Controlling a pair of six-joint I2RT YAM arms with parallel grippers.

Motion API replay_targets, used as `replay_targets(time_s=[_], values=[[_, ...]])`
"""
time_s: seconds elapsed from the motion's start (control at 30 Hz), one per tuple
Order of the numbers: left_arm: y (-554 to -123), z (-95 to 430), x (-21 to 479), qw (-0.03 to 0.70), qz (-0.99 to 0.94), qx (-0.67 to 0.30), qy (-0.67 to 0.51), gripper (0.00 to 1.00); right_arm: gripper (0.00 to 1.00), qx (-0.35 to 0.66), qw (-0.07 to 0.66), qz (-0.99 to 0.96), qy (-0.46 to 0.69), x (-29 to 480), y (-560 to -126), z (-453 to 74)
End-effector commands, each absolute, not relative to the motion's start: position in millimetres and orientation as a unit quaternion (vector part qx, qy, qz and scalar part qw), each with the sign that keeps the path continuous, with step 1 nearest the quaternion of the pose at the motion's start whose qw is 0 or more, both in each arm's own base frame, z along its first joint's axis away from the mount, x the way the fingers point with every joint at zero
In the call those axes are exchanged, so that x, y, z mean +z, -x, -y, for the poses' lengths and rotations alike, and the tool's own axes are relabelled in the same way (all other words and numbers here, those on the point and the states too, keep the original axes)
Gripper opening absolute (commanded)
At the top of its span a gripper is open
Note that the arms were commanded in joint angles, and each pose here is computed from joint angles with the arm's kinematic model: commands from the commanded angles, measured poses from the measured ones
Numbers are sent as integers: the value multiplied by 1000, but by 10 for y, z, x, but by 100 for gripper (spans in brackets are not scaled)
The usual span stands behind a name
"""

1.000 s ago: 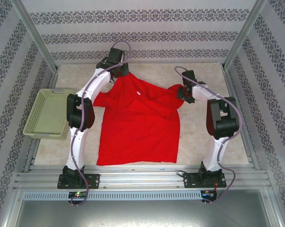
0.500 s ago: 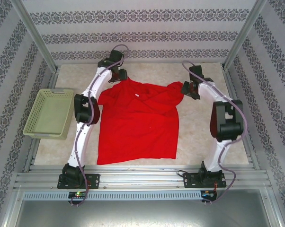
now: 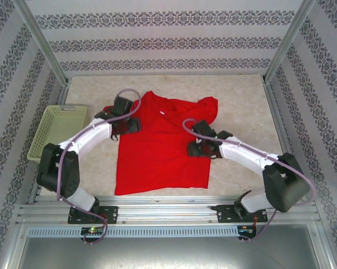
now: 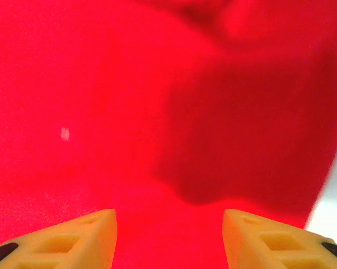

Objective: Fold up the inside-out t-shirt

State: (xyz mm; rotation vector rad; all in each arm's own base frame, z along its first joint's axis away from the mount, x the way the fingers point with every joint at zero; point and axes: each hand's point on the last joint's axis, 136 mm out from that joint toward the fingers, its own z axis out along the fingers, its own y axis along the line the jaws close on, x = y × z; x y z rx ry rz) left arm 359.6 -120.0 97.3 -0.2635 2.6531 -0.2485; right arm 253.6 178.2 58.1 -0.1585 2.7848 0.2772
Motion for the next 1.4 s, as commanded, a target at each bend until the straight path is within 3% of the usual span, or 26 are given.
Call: replay_targets(time_s=[0.0,0.13,0.43,0.77,0.9,1.07,1.37], values=[[-3419,1222,762,233,-957,-120,123,62,53,94,152,-983,42,414,-2309,-1844],[-3294,1235,460,207,-963,-125,122,62,53,102,127,-986,25,137,-2274,-1924],[-3724,1238,89,182,-962,-132,153,62,53,101,121,-985,-66,-22,-2880,-1623],[-4235,1383,347,193,-958,-150,153,67,53,117,158,-975,-106,191,-3530,-1299],[-4071,1309,643,218,-957,-130,138,71,56,89,200,-973,-70,543,-3403,-1252],[-3576,1246,792,236,-957,-119,119,75,61,76,241,-967,41,820,-2942,-1598],[-2979,1062,727,250,-954,-119,113,76,62,81,206,-958,182,512,-2348,-2270]])
